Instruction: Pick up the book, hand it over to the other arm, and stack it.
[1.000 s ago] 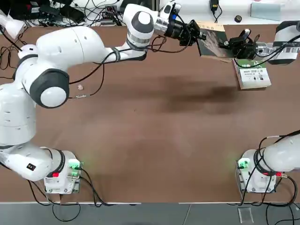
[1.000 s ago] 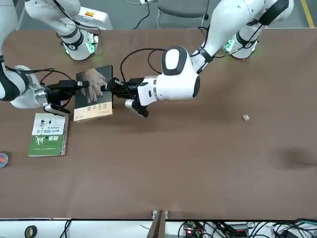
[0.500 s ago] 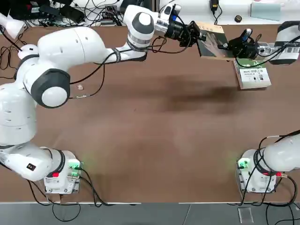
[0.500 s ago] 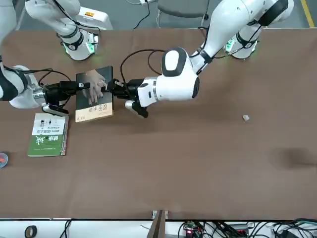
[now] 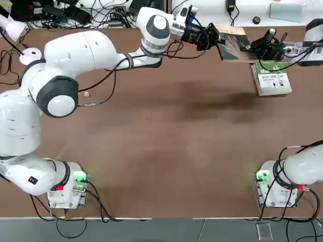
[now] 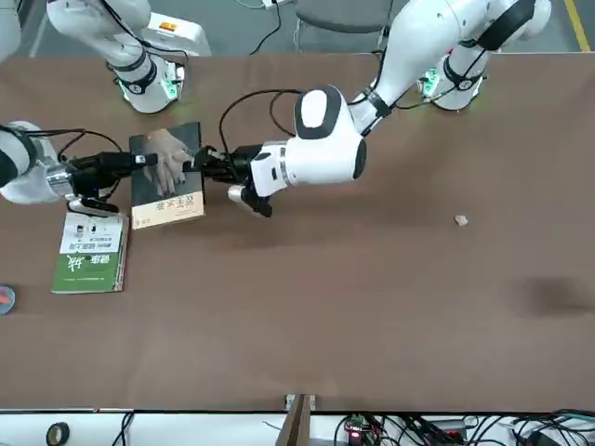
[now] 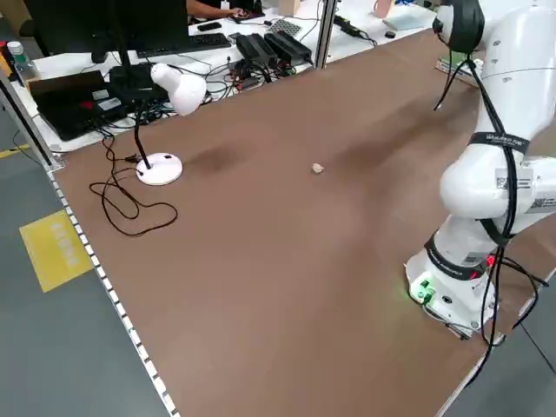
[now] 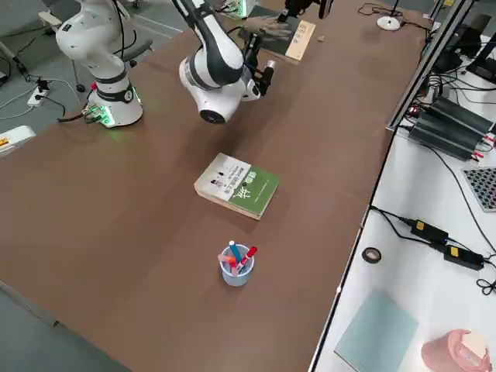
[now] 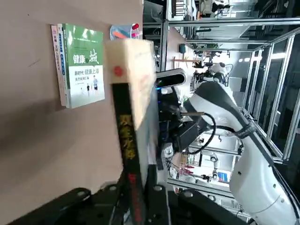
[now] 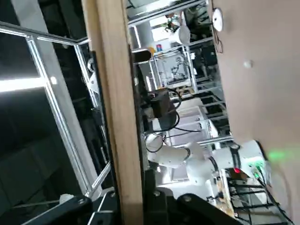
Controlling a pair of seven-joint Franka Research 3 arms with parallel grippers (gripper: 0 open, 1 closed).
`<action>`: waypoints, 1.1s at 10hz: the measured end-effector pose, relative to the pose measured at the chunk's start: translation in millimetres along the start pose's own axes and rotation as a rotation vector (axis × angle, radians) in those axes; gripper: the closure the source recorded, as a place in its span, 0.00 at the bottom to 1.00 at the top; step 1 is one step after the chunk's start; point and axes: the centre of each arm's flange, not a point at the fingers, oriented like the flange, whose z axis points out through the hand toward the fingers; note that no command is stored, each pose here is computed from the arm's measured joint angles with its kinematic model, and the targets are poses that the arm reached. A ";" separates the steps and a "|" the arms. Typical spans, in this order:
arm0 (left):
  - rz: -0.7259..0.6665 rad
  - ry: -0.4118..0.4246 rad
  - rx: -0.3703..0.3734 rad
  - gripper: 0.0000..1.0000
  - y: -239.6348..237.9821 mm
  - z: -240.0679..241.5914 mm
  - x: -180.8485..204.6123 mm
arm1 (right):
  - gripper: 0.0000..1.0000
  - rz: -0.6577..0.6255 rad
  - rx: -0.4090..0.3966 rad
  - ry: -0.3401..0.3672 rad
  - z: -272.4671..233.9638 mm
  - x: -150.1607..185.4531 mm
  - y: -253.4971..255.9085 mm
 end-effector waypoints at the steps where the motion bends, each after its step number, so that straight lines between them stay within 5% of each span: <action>1: 0.001 -0.002 -0.007 0.83 2.6 2.5 -1.6 | 0.85 0.004 -0.027 -0.007 -12.4 -0.9 -8.9; 3: 0.004 0.009 -0.008 0.70 4.5 -2.6 2.5 | 0.85 0.010 -0.114 0.037 -60.0 -4.0 -29.8; 6: 0.007 0.029 -0.012 0.37 8.1 -14.9 11.1 | 0.85 0.008 -0.150 0.130 -119.1 -17.8 -47.6; 9: 0.018 0.032 -0.009 0.07 10.7 -16.4 11.0 | 0.85 -0.001 -0.186 0.140 -131.1 -18.8 -55.5; 11: 0.075 0.048 0.038 0.00 11.1 -25.5 17.8 | 0.85 0.006 -0.222 0.126 -142.3 -17.4 -58.8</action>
